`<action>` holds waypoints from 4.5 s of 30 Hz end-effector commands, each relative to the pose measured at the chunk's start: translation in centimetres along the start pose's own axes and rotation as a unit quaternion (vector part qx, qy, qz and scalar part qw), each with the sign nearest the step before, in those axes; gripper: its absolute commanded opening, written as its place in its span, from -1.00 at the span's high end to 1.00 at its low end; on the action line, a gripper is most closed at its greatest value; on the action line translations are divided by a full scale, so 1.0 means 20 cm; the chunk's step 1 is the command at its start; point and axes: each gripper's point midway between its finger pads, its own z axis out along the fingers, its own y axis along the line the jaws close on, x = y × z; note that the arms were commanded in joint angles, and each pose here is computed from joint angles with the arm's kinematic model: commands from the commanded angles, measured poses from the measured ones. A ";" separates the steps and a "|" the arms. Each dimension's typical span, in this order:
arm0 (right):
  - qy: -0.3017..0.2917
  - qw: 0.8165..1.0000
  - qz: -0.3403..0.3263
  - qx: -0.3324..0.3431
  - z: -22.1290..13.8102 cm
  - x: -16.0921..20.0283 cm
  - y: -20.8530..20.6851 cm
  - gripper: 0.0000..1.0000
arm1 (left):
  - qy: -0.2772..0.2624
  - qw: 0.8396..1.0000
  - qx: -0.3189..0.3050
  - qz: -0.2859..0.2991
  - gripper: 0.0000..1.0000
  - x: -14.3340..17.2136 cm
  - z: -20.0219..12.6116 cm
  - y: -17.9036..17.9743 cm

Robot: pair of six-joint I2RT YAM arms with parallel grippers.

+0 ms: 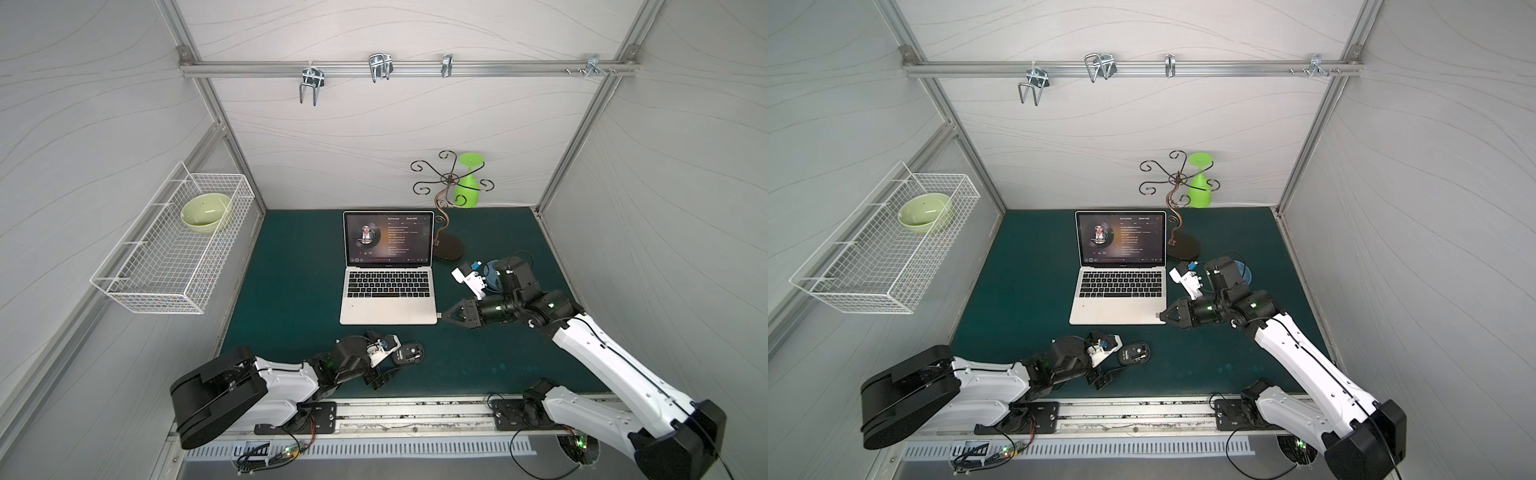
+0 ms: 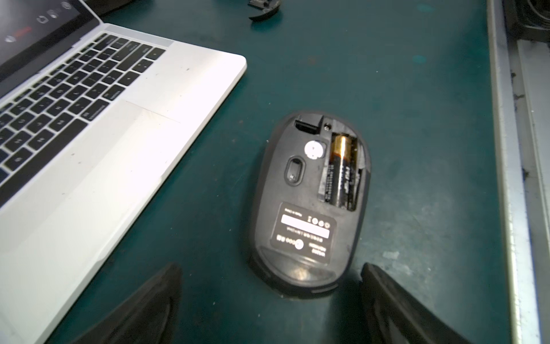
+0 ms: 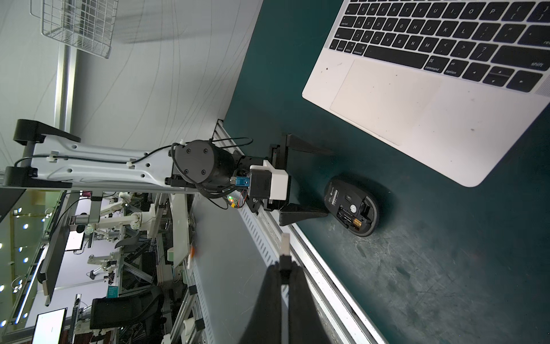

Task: Remove the wireless mouse receiver from the laptop
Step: Insert the USB plug into the mouse.

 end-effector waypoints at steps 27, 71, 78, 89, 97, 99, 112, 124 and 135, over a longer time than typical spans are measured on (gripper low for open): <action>-0.004 1.000 0.008 0.010 -0.03 0.01 -0.01 1.00 | -0.081 0.993 0.085 -0.001 -0.63 -0.03 0.19 -0.11; 0.215 0.951 0.086 0.205 0.43 0.43 -0.51 1.00 | -0.050 0.991 0.125 0.025 0.84 -0.22 0.32 -0.24; 0.223 0.947 0.098 0.209 0.48 0.43 -0.55 1.00 | -0.055 0.991 0.121 0.030 0.89 -0.21 0.31 -0.24; 0.228 0.940 0.107 0.229 0.49 0.43 -0.59 1.00 | -0.058 0.991 0.113 0.032 0.94 -0.20 0.29 -0.23; 0.230 0.939 0.109 0.233 0.47 0.47 -0.57 1.00 | -0.060 0.992 0.103 0.028 0.97 -0.21 0.29 -0.21; 0.229 0.939 0.108 0.233 0.48 0.47 -0.57 1.00 | -0.060 0.993 0.101 0.027 0.98 -0.21 0.30 -0.21; 0.225 0.937 0.106 0.246 0.47 0.52 -0.56 1.00 | -0.057 0.993 0.101 0.026 1.00 -0.20 0.29 -0.21; 0.244 0.928 0.098 0.263 0.50 0.57 -0.58 1.00 | -0.056 0.993 0.101 0.024 1.00 -0.21 0.29 -0.21; 0.250 0.926 0.088 0.268 0.48 0.56 -0.53 1.00 | -0.054 0.993 0.101 0.031 1.00 -0.20 0.29 -0.22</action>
